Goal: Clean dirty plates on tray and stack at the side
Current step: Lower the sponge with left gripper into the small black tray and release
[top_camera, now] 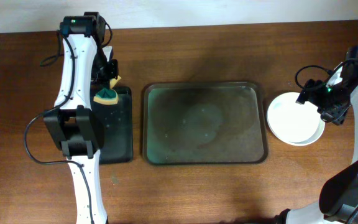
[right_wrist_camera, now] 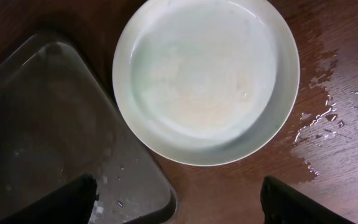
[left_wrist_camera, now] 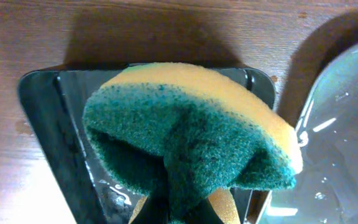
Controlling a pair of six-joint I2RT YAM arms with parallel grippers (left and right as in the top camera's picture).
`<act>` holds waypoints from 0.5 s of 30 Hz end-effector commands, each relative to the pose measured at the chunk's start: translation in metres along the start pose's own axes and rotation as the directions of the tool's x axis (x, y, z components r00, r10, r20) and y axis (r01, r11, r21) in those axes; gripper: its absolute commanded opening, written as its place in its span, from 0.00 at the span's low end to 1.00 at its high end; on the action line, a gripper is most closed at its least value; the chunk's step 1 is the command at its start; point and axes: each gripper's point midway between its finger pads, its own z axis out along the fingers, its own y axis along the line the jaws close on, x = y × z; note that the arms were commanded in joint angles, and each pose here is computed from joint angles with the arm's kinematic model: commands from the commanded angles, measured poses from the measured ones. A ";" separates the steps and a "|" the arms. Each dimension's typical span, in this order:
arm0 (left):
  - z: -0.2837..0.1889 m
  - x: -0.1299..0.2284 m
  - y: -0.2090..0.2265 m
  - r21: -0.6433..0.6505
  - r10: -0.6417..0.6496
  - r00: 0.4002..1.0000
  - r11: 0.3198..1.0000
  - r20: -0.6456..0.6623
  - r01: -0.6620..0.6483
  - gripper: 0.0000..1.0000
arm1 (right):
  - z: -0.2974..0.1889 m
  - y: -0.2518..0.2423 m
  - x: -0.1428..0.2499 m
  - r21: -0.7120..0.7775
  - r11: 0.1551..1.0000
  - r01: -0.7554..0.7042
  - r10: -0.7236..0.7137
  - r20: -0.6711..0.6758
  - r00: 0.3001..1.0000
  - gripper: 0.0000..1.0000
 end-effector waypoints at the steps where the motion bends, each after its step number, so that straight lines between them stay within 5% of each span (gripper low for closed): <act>1: -0.060 0.007 0.007 -0.023 -0.033 0.990 0.999 0.138 0.036 0.00 | -0.008 0.005 -0.004 -0.013 1.000 0.024 -0.024 0.030 0.999 0.86; 10: -0.127 0.050 0.012 -0.020 -0.049 0.964 0.998 0.262 0.056 0.00 | -0.008 0.006 -0.006 -0.013 0.999 0.051 -0.051 0.037 0.998 0.92; 15: -0.109 0.069 0.011 0.002 -0.084 0.955 0.996 0.284 0.087 0.00 | -0.008 0.006 -0.006 -0.013 0.999 0.052 -0.051 0.037 0.998 0.92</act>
